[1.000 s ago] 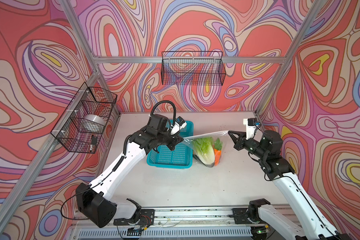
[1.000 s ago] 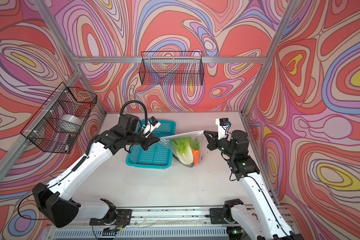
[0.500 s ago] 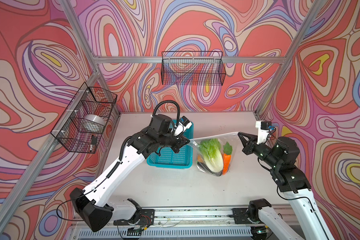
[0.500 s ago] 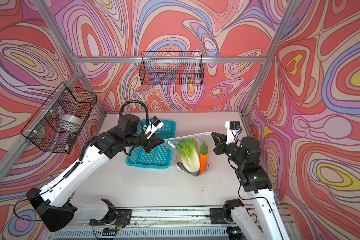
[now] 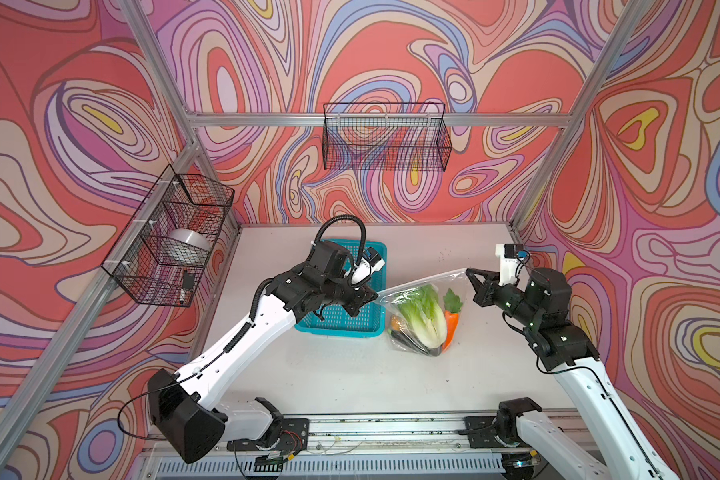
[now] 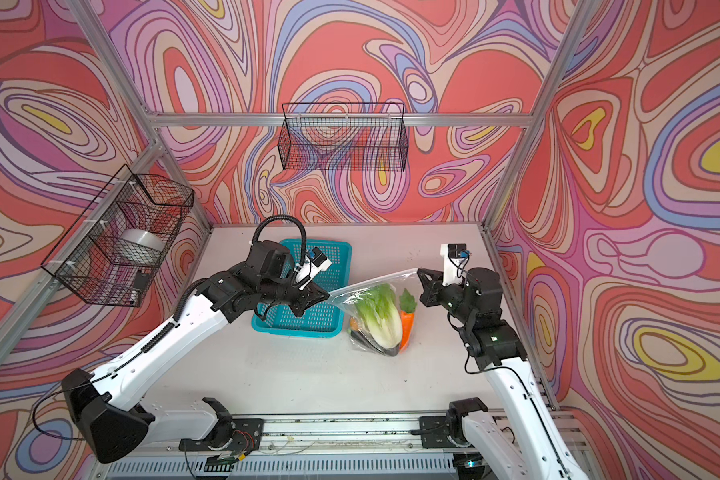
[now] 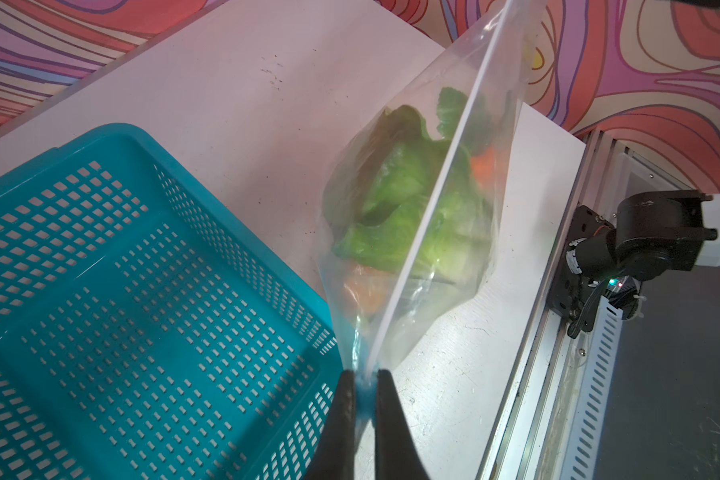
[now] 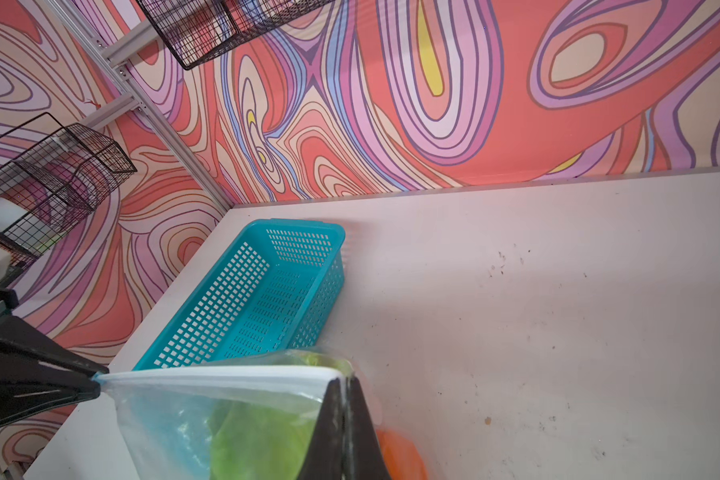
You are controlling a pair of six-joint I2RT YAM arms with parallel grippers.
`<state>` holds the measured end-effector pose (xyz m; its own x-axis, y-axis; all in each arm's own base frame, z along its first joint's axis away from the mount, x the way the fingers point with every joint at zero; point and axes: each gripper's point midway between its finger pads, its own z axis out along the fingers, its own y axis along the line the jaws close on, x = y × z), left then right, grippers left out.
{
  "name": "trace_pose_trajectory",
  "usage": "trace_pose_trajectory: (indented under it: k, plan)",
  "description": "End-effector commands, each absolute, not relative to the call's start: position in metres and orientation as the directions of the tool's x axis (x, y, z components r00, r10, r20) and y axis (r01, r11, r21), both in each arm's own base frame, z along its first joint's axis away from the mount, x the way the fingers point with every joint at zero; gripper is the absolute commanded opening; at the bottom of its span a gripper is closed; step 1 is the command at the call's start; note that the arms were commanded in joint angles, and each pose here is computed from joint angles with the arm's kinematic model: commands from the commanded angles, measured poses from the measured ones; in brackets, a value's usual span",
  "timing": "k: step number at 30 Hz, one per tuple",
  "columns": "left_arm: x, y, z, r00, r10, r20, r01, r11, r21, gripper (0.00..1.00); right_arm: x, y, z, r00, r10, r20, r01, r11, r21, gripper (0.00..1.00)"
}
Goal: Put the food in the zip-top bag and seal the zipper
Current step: 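Drag the blue slider along the zipper with the left gripper while the right holds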
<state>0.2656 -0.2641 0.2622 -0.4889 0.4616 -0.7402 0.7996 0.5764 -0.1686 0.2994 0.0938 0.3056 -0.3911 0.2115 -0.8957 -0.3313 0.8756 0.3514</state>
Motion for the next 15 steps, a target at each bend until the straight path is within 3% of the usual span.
trace_pose_trajectory:
  k: [1,11,15]
  plan:
    - [0.264,-0.234,0.231,-0.548,0.545,-0.635,0.756,0.647,-0.099,0.00,0.312,0.064,0.317,-0.294,0.240,-0.925,-0.202,0.930,0.306,0.00]
    - [0.267,-0.227,0.234,-0.536,0.563,-0.629,0.750,0.659,-0.049,0.00,0.315,0.063,0.315,-0.311,0.232,-0.922,-0.194,0.934,0.301,0.00]
    - [0.266,-0.234,0.246,-0.547,0.537,-0.642,0.750,0.654,-0.092,0.00,0.309,0.073,0.327,-0.310,0.227,-0.923,-0.258,0.914,0.312,0.00]
